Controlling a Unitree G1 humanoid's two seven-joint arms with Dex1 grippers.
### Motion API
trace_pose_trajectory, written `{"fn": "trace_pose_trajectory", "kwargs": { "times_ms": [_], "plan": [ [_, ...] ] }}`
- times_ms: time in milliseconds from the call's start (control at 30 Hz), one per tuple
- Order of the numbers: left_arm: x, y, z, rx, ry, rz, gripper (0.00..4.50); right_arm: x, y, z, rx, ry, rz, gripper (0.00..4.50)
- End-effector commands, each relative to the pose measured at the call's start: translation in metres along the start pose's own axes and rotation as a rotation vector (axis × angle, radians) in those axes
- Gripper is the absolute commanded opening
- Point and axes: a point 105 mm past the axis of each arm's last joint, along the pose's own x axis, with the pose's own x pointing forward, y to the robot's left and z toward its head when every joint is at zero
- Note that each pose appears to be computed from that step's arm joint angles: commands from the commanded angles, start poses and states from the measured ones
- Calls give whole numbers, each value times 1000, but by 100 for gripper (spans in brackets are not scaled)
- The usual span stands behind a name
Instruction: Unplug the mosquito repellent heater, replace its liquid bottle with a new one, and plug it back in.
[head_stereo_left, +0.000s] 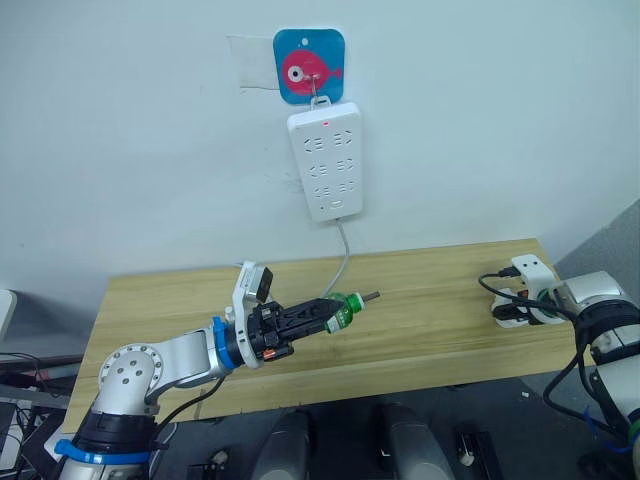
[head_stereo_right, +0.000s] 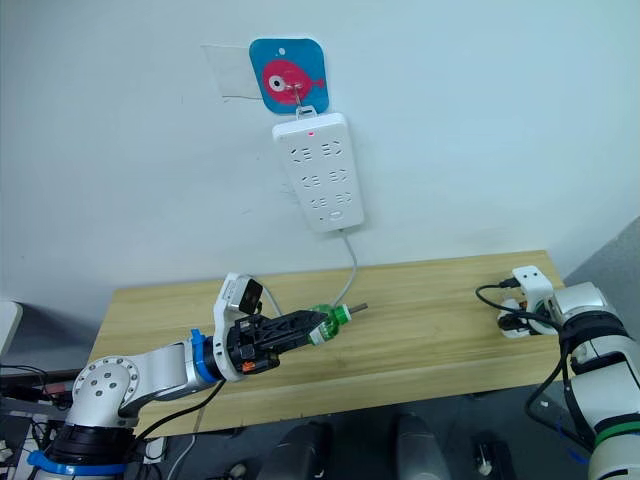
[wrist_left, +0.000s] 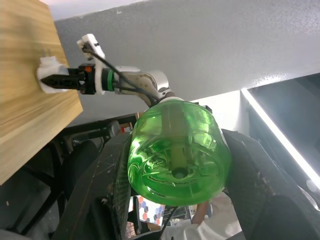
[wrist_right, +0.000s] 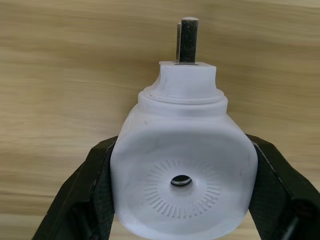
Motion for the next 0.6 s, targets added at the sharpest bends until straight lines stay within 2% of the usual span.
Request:
{"fn": "trace_pose_trajectory", "kwargs": {
  "times_ms": [33,133,267,300,500,600],
  "plan": [
    [0,-14,0,24,-5,-46,224,0,-1,-3,10,9,33,299],
    [0,-15,-2,23,2,-46,224,-1,1,-1,11,2,68,299],
    [0,-15,-1,23,5,-48,224,-2,6,3,9,-7,117,433],
    [1,-14,-1,23,8,-50,224,-3,5,3,6,-7,113,446],
    [4,-14,1,23,20,-59,224,-9,-1,3,16,-10,112,446],
    [4,-12,3,19,23,-61,224,-23,-10,-2,-12,22,134,446]
  ]
}}
